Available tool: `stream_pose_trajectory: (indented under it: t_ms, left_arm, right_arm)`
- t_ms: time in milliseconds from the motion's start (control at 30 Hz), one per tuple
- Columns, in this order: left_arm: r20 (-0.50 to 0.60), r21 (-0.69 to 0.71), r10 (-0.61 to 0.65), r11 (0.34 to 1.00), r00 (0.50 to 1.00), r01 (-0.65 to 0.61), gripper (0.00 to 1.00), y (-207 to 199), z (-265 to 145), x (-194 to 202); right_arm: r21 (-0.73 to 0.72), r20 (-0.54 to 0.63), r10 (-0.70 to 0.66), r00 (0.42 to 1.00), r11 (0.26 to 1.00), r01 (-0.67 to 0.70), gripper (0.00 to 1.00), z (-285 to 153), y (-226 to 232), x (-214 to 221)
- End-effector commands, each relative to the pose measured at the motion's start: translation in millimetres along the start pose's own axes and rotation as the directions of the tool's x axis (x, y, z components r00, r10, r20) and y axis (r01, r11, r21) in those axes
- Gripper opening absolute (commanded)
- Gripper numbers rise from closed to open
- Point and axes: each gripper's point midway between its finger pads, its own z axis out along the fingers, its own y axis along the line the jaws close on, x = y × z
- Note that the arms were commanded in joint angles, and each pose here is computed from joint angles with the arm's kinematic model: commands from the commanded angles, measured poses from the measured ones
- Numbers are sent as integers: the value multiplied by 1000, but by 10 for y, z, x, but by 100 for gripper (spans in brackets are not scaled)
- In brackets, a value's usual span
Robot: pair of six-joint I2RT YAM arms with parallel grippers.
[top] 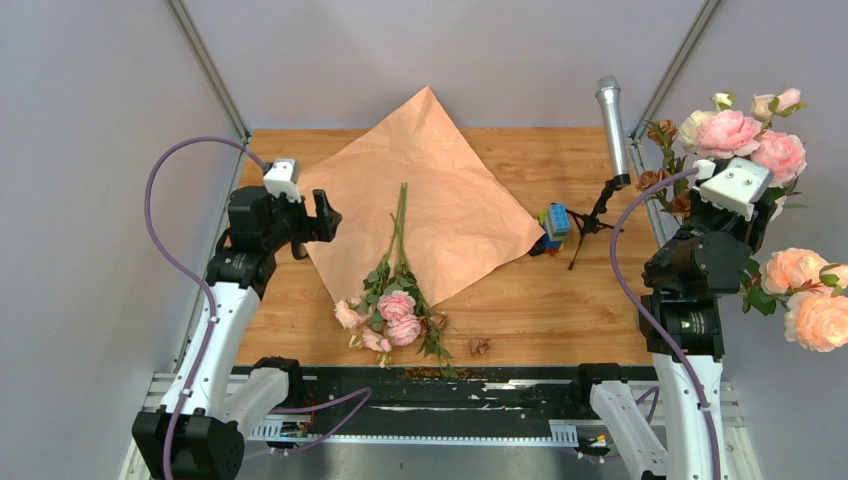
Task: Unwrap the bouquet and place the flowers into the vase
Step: Insert the fake flower into the vase.
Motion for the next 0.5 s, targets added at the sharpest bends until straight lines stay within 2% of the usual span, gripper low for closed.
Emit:
stream_pose_trajectory:
  t_ms: [0,333,467]
  left_arm:
    - [16,-9,40,999,999,-40,100,43,-7,-25]
    - [9,-11,47,999,999,-47,100,61,1,48]
    - [15,-12,49,999,999,-49,100,60,-20,70]
  right_arm:
    - [24,-1,54,999,998,-54,44,-28,-125,-79]
    - [-142,80,208,975,970,-195,85,-228,-95,-273]
    - [-211,118,272,955,947,-243,94,-330,-108,-390]
